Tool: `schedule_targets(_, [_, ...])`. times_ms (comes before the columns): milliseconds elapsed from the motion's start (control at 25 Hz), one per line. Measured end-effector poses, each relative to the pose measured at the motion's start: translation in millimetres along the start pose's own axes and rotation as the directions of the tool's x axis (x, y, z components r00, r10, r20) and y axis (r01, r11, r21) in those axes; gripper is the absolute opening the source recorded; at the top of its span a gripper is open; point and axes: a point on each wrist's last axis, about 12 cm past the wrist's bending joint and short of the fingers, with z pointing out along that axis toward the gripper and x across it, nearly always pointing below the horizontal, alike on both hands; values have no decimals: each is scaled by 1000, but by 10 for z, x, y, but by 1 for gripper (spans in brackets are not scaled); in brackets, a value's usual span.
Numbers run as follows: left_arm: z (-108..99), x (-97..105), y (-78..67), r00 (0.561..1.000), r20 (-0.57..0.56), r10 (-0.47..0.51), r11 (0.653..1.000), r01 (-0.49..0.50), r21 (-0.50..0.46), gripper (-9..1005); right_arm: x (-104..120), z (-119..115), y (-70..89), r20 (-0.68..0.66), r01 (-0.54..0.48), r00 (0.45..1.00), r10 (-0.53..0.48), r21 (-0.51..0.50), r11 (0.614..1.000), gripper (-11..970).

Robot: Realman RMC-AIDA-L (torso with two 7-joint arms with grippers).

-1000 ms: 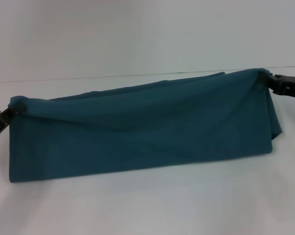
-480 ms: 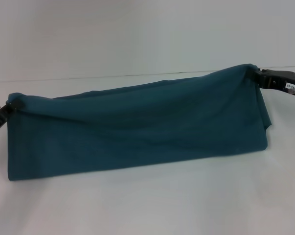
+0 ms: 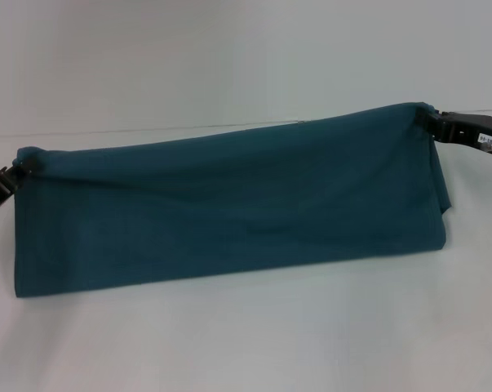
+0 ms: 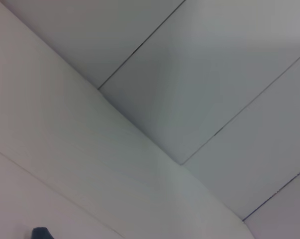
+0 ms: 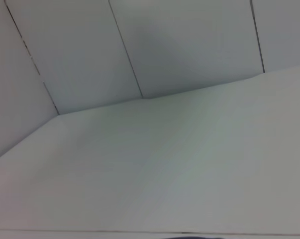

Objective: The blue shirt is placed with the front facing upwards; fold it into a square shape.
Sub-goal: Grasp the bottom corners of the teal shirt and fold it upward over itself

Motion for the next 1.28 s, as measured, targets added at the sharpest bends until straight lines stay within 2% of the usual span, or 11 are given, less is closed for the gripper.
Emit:
schedule_targets(480, [82, -13, 8, 1000, 7, 11, 999, -10, -49, 128, -41, 157, 36, -16, -6, 1000, 6, 6, 1000, 105])
schedule_targets(1280, [173, -52, -5, 999, 13, 31, 996, -29, -83, 129, -45, 222, 34, -12, -15, 1000, 16, 52, 999, 171])
